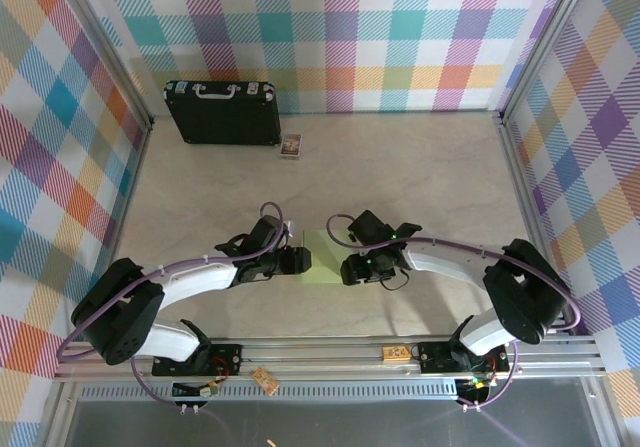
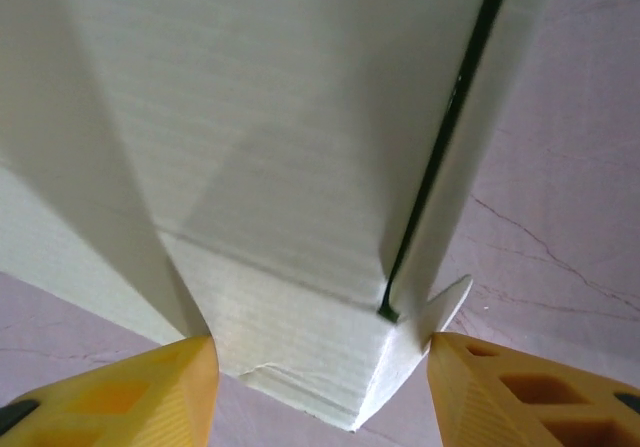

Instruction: Fold the paper box

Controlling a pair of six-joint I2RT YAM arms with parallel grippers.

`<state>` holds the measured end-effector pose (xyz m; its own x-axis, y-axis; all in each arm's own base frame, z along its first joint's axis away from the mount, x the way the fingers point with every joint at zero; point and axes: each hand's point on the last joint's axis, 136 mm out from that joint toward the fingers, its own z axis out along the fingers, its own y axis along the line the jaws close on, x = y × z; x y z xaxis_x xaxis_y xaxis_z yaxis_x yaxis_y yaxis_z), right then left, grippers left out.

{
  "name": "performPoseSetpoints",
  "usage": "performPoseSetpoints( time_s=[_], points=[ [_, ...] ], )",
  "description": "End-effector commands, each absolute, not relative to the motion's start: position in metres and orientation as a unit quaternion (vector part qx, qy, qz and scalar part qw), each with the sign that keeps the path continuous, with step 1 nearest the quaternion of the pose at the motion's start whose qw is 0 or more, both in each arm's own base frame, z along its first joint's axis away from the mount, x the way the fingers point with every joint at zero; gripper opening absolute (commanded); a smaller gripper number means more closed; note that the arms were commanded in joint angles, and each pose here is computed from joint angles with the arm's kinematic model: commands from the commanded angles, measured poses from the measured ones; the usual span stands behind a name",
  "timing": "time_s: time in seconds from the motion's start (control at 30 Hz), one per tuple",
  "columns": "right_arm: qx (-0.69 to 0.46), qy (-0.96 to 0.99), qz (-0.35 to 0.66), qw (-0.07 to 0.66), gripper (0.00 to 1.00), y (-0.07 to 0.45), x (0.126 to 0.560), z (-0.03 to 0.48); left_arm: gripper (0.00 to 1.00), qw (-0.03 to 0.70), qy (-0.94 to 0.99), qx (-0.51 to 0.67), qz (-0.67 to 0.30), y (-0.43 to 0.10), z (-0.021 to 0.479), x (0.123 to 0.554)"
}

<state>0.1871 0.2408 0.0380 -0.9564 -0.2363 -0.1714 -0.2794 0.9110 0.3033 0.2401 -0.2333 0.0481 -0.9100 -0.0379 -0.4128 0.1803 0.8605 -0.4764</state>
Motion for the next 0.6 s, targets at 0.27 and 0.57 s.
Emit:
performPoseSetpoints(
  time_s=[0.27, 0.57],
  points=[
    [-0.142, 0.966, 0.205, 0.07, 0.52, 0.262, 0.192, 0.047, 0.53, 0.188, 0.941, 0.048, -0.276, -0.247, 0.044, 0.237],
    [-0.144, 0.959, 0.236, 0.057, 0.44, 0.273, 0.186, 0.053, 0.53, 0.181, 0.942, 0.048, -0.279, -0.248, 0.042, 0.236]
  ],
)
